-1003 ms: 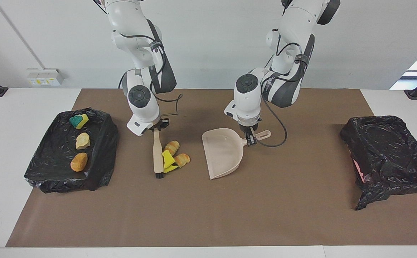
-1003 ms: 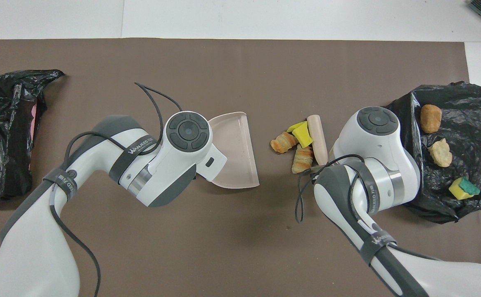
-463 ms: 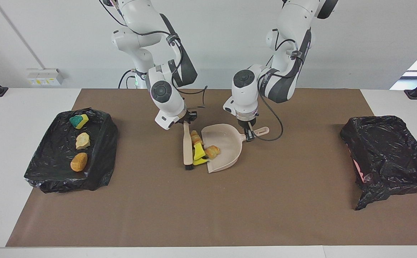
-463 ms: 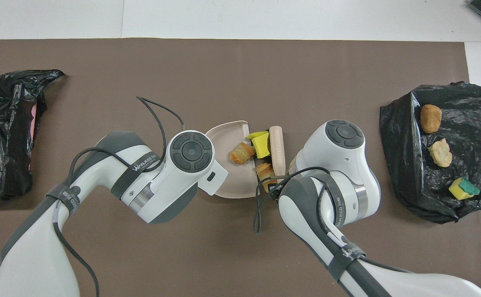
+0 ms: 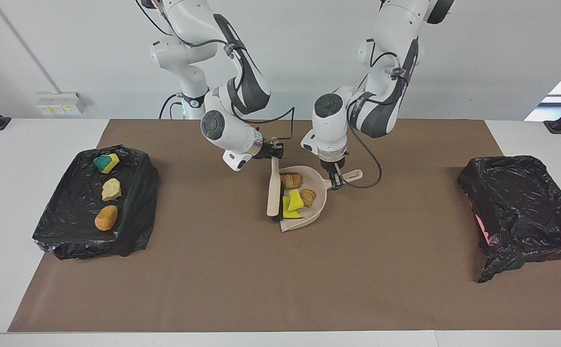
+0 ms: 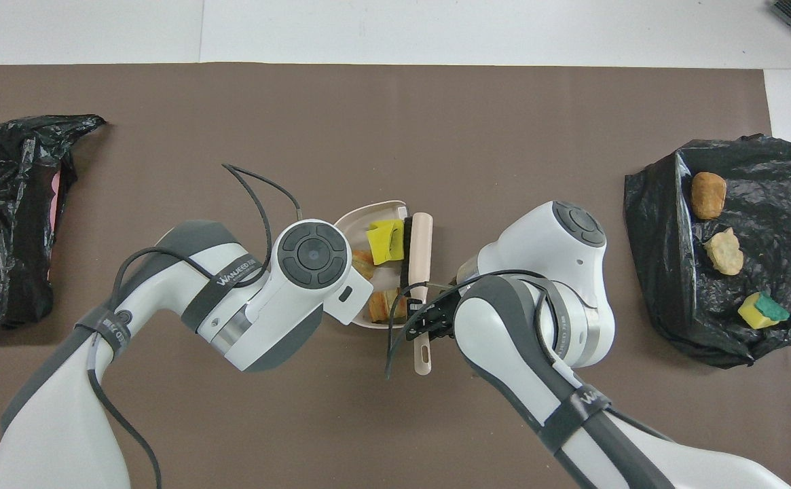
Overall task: Sweep and dump trash in bin
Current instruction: 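Sweep the bread and sponge into the dustpan with the right gripper's brush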
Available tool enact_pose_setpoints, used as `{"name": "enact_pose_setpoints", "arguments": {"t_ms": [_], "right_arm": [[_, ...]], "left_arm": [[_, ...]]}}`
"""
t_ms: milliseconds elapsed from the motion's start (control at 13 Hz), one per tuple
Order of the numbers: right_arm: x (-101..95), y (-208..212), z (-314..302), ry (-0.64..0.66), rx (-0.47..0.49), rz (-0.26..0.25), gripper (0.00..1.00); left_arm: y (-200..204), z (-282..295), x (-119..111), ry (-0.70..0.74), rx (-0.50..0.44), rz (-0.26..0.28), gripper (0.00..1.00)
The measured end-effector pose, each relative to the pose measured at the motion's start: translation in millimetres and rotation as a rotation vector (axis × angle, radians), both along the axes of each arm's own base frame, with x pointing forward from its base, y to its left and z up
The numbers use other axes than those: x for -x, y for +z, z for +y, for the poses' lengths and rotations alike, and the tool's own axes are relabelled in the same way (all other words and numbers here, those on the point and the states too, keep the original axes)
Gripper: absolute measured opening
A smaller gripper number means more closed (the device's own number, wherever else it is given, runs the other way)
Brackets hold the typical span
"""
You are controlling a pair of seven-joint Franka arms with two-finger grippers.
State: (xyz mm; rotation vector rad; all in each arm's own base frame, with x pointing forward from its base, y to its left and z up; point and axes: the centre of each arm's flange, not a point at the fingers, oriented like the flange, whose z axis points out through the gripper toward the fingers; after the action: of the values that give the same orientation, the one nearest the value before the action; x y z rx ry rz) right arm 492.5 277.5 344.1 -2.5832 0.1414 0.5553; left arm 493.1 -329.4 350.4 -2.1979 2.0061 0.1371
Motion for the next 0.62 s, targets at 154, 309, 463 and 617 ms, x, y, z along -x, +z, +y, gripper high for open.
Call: {"name": "enact_pose_setpoints", "arguments": {"t_ms": [154, 309, 463, 617], "right_arm": [[-7.0, 10.2, 0.3, -0.024, -0.04, -0.001, 0.27], [-20.2, 33.2, -9.4, -0.022, -0.064, 0.007, 0.27], [-37.2, 59.3, -35.6, -0.02, -0.064, 0.007, 0.27], [-49.3, 79.2, -60.8, -0.008, -0.012, -0.011, 0.27]], "left_arm": [[-0.7, 0.6, 0.2, 0.0, 0.001, -0.001, 0.32], [-0.7, 0.7, 0.6, 0.0, 0.001, -0.003, 0.32], [-1.0, 1.0, 0.8, -0.001, 0.002, -0.003, 0.32], [-1.3, 1.4, 0.8, -0.002, 0.003, -0.004, 0.32]]}}
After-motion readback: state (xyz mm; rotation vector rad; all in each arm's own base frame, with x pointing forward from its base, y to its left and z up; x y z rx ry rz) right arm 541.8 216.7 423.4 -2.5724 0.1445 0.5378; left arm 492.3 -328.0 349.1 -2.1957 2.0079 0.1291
